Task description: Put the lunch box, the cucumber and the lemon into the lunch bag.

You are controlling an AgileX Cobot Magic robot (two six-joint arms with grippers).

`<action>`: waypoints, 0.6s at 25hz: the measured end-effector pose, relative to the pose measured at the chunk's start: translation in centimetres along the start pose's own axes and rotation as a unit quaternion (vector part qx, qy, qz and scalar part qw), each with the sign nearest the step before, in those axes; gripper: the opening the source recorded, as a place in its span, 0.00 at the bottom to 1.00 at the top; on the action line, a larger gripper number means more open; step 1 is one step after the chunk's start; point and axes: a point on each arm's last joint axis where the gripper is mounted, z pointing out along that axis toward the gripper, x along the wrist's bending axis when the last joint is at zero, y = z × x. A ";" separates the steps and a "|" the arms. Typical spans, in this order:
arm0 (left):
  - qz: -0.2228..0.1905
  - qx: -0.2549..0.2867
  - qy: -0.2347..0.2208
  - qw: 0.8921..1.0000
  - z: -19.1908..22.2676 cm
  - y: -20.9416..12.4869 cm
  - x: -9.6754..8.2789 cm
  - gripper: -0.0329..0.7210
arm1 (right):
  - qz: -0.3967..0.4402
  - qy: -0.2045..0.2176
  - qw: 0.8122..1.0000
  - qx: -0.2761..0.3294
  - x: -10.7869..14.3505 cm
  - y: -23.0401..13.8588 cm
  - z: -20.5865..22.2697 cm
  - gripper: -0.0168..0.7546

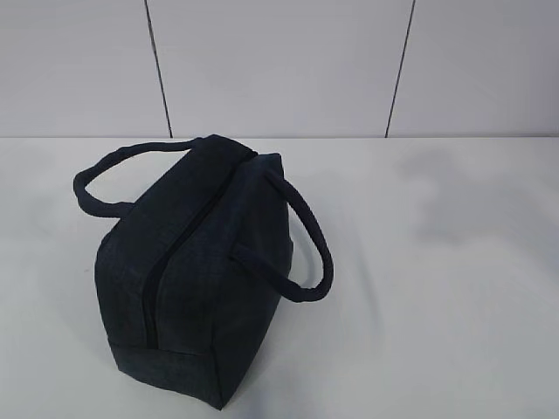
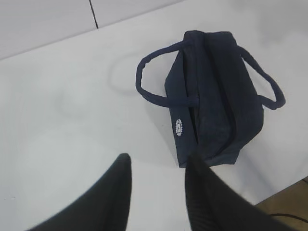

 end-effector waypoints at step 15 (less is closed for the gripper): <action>0.008 -0.143 0.001 0.990 -7.9 -7.3 -0.5 0.37 | 0.005 -0.015 0.993 -0.116 0.8 -10.9 -5.2 0.48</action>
